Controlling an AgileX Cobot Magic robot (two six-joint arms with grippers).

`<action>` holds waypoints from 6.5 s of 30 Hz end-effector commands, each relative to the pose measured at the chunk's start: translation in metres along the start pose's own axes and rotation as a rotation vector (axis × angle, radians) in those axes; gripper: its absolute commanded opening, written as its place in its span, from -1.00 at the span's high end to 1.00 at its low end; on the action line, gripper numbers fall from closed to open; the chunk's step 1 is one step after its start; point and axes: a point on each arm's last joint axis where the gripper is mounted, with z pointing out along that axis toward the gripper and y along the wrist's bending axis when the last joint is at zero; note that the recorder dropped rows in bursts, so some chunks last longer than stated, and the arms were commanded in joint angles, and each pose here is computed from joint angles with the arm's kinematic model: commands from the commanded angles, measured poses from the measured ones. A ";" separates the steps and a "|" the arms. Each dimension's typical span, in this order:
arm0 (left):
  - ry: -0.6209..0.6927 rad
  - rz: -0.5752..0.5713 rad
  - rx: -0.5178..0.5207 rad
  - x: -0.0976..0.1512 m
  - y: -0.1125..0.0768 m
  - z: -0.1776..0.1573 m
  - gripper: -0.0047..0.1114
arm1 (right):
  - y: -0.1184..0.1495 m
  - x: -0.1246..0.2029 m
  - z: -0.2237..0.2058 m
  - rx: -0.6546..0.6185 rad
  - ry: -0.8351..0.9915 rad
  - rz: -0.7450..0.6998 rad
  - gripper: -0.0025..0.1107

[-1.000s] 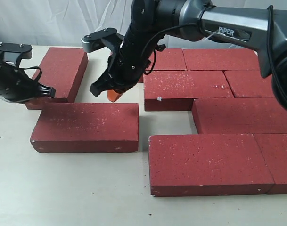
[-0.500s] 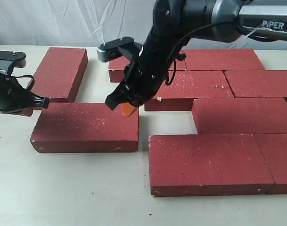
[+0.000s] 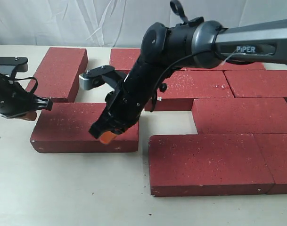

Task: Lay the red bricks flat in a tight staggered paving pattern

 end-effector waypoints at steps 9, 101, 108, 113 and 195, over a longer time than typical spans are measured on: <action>-0.017 -0.048 0.025 -0.001 -0.001 0.000 0.92 | -0.006 0.007 0.028 0.023 0.061 -0.031 0.97; -0.077 0.052 0.240 -0.009 -0.102 0.047 0.92 | -0.074 0.135 -0.163 0.578 -0.136 0.414 0.97; -0.091 0.073 0.259 -0.006 -0.121 0.046 0.92 | -0.074 0.135 -0.163 0.581 -0.141 0.413 0.97; -0.081 0.072 0.273 -0.004 -0.126 0.046 0.92 | -0.075 0.134 -0.163 0.584 -0.146 0.412 0.97; 0.034 0.176 0.222 0.004 -0.114 0.036 0.91 | -0.075 0.127 -0.158 0.540 -0.222 0.457 0.97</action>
